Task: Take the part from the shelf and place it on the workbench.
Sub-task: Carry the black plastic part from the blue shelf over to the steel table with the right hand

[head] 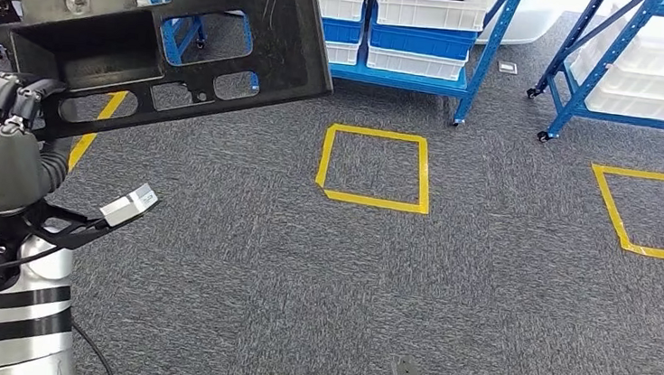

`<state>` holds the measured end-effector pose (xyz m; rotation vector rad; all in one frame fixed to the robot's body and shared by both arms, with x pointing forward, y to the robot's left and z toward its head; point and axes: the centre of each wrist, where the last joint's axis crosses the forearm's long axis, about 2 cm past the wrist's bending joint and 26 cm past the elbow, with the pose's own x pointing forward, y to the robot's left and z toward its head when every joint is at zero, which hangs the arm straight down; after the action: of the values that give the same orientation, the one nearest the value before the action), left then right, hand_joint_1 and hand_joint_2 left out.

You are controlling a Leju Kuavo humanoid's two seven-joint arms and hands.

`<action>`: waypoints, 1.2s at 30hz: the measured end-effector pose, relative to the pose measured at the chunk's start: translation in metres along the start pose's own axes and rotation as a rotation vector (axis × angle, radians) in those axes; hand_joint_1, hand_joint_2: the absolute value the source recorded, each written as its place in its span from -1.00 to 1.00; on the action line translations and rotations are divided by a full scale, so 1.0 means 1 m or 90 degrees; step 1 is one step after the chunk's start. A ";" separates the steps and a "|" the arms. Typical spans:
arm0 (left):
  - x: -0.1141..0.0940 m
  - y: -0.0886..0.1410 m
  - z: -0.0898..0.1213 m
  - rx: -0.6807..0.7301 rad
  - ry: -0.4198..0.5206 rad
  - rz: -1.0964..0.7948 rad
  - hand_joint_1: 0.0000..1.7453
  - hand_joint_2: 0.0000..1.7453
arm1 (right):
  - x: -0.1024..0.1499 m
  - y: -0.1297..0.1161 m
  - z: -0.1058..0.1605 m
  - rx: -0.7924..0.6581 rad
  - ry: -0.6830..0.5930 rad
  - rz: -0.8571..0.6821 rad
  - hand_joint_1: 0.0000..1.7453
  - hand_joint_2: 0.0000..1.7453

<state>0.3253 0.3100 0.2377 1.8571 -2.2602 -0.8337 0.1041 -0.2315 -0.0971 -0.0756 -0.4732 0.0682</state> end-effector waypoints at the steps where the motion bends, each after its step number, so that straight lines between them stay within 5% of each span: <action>1: -0.002 0.001 0.004 -0.005 0.002 -0.004 1.00 1.00 | -0.001 0.000 0.000 0.002 0.002 0.001 -1.00 -1.00; 36: -0.025 0.007 -0.019 0.024 -0.016 -0.062 1.00 1.00 | 0.003 -0.002 -0.001 -0.021 -0.002 -0.091 -1.00 -1.00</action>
<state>0.3325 0.3272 0.2633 1.9983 -2.2305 -0.8392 0.1071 -0.2335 -0.0967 -0.0739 -0.4812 -0.0803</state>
